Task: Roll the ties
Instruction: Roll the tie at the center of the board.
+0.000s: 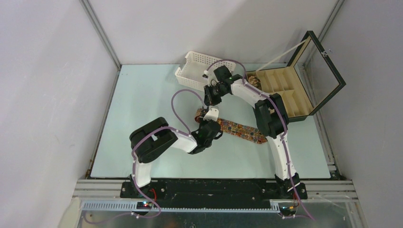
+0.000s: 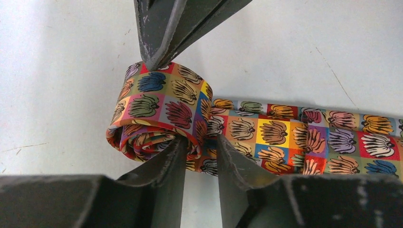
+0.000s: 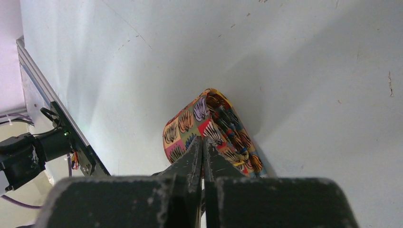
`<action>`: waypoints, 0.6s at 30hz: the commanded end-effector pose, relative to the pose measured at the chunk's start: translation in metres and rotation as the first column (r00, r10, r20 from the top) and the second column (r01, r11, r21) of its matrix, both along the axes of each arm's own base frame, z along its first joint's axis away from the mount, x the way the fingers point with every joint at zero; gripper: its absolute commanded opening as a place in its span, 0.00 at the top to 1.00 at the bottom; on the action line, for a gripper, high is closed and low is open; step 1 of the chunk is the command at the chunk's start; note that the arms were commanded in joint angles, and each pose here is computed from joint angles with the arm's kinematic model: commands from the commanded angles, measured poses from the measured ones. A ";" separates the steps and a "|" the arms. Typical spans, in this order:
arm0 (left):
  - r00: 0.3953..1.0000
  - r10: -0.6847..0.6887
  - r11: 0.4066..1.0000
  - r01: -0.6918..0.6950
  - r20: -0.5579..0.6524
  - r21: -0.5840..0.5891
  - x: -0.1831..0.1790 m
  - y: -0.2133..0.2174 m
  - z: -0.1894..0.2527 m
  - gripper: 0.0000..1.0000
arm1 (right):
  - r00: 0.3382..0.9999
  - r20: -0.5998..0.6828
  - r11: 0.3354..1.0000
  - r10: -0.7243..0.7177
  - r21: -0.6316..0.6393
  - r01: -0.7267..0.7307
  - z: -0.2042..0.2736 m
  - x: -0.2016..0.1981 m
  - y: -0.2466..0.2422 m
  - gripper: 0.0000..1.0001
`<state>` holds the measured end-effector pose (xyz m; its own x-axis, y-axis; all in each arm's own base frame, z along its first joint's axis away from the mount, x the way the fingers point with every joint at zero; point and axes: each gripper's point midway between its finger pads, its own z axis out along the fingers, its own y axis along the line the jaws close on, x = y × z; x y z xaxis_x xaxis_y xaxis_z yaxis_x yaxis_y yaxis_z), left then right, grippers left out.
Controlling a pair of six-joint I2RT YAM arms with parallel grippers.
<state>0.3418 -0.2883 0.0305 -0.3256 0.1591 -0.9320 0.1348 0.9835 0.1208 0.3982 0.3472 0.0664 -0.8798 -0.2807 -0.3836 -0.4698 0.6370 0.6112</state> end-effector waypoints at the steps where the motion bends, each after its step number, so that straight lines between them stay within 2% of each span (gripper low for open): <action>1: 0.999 0.033 0.999 -0.032 0.029 -0.029 0.004 -0.002 0.011 0.68 | 0.998 0.066 0.999 -0.008 0.045 0.005 0.023 0.013 0.004 1.00; 4: 0.999 0.033 0.999 -0.033 0.027 -0.025 0.005 -0.003 0.011 0.69 | 0.997 0.080 0.998 -0.017 0.053 0.013 0.028 0.016 0.003 1.00; 6: 0.999 0.036 0.999 -0.035 0.028 -0.026 0.005 -0.002 0.011 0.64 | 0.996 0.081 0.998 -0.022 0.057 0.017 0.029 0.016 0.002 1.00; 8: 0.999 0.039 0.999 -0.038 0.029 -0.027 0.005 -0.002 0.012 0.55 | 0.996 0.083 0.998 -0.026 0.061 0.021 0.030 0.017 0.002 1.00; 12: 0.999 0.042 0.999 -0.041 0.029 -0.028 0.004 0.000 0.012 0.48 | 0.996 0.080 0.998 -0.027 0.064 0.022 0.030 0.017 0.002 1.00; 15: 0.999 0.043 0.999 -0.042 0.030 -0.032 0.004 0.000 0.014 0.49 | 0.997 0.079 0.998 -0.027 0.065 0.022 0.029 0.017 0.002 1.00; 18: 0.999 0.039 0.999 -0.038 0.030 -0.033 0.004 -0.001 0.014 0.56 | 0.996 0.082 0.997 -0.028 0.068 0.023 0.031 0.017 0.003 1.00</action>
